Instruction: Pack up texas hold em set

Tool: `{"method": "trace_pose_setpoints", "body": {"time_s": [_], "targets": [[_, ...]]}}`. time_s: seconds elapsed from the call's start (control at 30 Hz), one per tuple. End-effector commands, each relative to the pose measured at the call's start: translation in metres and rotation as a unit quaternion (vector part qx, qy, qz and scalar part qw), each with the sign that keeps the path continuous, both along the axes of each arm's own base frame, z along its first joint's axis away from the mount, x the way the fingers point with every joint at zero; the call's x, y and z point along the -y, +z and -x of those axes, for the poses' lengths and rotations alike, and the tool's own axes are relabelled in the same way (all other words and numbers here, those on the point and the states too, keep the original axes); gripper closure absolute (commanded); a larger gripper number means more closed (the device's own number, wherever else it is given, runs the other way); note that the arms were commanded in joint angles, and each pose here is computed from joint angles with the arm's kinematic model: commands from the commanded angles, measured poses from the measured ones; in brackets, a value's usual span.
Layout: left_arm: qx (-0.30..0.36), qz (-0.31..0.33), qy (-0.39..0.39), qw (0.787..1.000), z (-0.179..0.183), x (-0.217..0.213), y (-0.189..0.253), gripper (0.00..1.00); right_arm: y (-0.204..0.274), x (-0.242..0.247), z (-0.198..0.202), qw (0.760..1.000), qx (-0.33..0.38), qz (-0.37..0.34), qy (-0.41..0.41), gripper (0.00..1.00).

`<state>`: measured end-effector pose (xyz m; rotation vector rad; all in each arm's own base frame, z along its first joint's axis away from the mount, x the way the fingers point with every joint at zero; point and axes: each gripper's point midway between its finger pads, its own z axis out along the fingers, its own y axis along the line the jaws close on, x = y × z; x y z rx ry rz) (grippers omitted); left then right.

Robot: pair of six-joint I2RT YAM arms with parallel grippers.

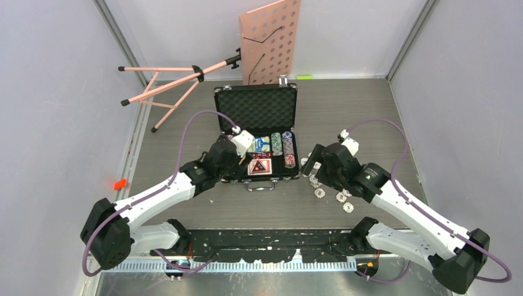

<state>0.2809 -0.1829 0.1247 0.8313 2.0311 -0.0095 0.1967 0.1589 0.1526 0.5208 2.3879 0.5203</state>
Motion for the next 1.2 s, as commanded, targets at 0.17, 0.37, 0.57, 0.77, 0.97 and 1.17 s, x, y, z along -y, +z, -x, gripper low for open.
{"method": "trace_pose_setpoints", "body": {"time_s": [0.17, 0.37, 0.57, 0.77, 0.97, 1.17], "targets": [[-0.049, 0.155, 0.224, 0.961, 0.010, -0.028, 0.027, 0.07, 0.003, -0.012, -0.026, 0.995, 0.020, 0.052, 0.080, 0.15], [-0.102, 0.244, 0.236, 0.935, 0.019, -0.034, 0.020, 0.04, -0.019, -0.048, -0.057, 0.991, 0.010, -0.062, 0.119, 0.11], [-0.117, 0.259, 0.225, 0.932, 0.034, -0.038, 0.029, 0.04, -0.046, -0.060, -0.082, 0.986, 0.008, -0.125, 0.114, 0.02], [-0.147, 0.291, 0.209, 0.922, 0.048, -0.029, 0.040, 0.04, -0.064, -0.086, -0.091, 0.973, 0.004, -0.167, 0.156, 0.03], [-0.162, 0.297, 0.196, 0.920, 0.052, -0.023, 0.040, 0.04, -0.064, -0.108, -0.080, 0.965, -0.004, -0.193, 0.180, 0.06], [-0.172, 0.296, 0.186, 0.921, 0.052, -0.017, 0.035, 0.04, -0.058, -0.148, -0.049, 0.953, -0.017, -0.194, 0.231, 0.06]]}}
